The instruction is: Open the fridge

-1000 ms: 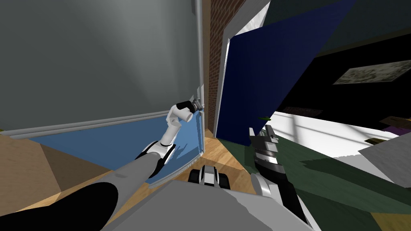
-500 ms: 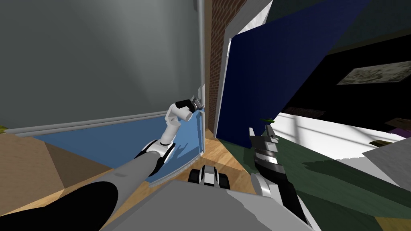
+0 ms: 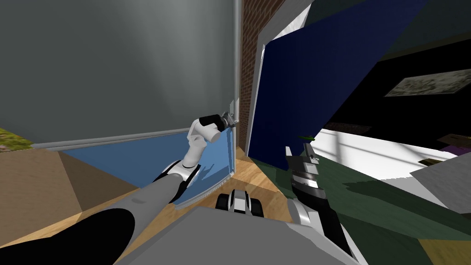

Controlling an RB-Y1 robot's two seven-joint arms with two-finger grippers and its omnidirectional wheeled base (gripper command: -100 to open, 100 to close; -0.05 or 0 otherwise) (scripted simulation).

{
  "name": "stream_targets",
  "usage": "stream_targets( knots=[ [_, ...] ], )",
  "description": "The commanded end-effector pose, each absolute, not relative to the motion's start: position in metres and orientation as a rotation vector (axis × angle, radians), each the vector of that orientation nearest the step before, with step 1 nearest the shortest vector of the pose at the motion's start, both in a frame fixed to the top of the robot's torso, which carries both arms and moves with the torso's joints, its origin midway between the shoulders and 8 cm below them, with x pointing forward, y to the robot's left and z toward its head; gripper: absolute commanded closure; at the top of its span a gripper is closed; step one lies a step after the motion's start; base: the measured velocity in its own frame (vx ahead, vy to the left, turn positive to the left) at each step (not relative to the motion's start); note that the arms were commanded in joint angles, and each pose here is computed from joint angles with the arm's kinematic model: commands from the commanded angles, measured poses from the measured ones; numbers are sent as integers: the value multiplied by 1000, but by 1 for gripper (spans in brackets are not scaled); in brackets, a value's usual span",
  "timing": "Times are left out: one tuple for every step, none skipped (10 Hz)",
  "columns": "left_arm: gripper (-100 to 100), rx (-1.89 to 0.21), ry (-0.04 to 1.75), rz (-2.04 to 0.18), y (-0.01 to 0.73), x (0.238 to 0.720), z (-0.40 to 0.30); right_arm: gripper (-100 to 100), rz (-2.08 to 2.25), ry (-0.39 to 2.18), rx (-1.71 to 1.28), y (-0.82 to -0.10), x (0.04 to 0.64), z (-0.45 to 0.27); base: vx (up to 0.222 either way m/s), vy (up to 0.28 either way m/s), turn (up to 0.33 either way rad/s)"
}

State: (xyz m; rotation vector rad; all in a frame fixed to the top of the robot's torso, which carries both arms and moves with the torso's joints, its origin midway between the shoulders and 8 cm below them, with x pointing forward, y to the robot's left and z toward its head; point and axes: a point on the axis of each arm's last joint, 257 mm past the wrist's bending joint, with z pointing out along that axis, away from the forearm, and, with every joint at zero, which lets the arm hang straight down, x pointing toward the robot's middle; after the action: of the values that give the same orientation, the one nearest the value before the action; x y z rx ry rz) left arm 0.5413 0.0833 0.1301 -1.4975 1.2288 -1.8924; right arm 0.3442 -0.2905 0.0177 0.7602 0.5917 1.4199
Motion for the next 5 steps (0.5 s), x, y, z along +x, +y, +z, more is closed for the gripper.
stream_targets(
  knots=[
    [100,-1487,1270,-1921,67,520,130,0,1420,592,760,-290,344,18,-50,19,16],
    [100,-1461,1272,-1940,63,513,137,0,1420,592,760,-290,344,18,-56,21,-3],
    [100,-1472,1309,-1947,53,500,131,0,1420,592,760,-290,344,18,-78,26,-2],
    [100,-1446,1312,-1965,49,493,137,0,1420,592,760,-290,344,18,-80,18,-1],
    [100,-1460,1350,-1969,40,481,130,0,1420,592,760,-290,344,18,-99,22,7]
  ],
)
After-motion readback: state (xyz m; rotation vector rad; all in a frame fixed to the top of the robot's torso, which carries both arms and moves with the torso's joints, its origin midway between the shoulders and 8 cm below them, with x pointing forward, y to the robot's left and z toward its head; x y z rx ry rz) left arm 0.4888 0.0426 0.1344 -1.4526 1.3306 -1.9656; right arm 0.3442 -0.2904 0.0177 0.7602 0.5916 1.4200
